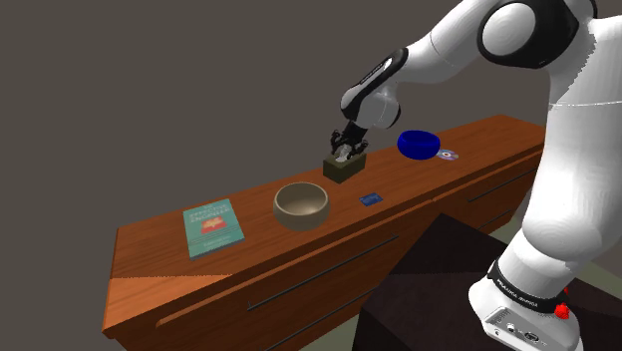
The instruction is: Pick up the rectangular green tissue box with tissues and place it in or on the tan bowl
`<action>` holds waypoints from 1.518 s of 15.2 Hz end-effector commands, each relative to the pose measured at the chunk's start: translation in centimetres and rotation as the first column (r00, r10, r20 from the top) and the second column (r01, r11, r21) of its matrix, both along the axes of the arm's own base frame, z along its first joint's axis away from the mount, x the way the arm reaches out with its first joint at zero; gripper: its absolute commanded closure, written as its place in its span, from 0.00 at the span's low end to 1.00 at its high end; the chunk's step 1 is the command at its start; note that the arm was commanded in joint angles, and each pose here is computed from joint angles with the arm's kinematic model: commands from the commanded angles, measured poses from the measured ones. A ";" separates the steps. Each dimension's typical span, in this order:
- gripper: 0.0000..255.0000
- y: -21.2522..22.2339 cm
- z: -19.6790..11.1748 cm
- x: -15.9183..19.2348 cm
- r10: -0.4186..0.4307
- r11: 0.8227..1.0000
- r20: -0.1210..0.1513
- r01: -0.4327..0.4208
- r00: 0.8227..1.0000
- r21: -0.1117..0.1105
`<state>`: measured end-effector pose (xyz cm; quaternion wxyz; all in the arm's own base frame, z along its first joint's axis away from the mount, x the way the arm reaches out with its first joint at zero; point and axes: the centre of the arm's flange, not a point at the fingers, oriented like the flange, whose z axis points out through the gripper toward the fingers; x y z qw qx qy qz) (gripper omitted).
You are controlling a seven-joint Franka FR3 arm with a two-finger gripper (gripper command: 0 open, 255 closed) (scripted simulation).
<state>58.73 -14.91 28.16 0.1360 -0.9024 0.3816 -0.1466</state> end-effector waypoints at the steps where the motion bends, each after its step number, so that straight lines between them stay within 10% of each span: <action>1: 0.00 -1.9 1.5 0.5 0.103 0.995 -0.021 -0.103 0.994 0.005; 4: 0.00 -4.7 3.8 1.6 0.246 0.969 -0.048 -0.246 0.968 0.013; 19: 0.00 -3.8 0.0 2.7 0.246 0.969 -0.048 -0.246 0.968 0.013; 20: 1.00 -3.8 0.0 2.7 0.246 0.969 -0.048 -0.246 0.968 0.013; 23: 1.00 -3.8 0.0 2.7 0.246 0.969 -0.048 -0.246 0.968 0.013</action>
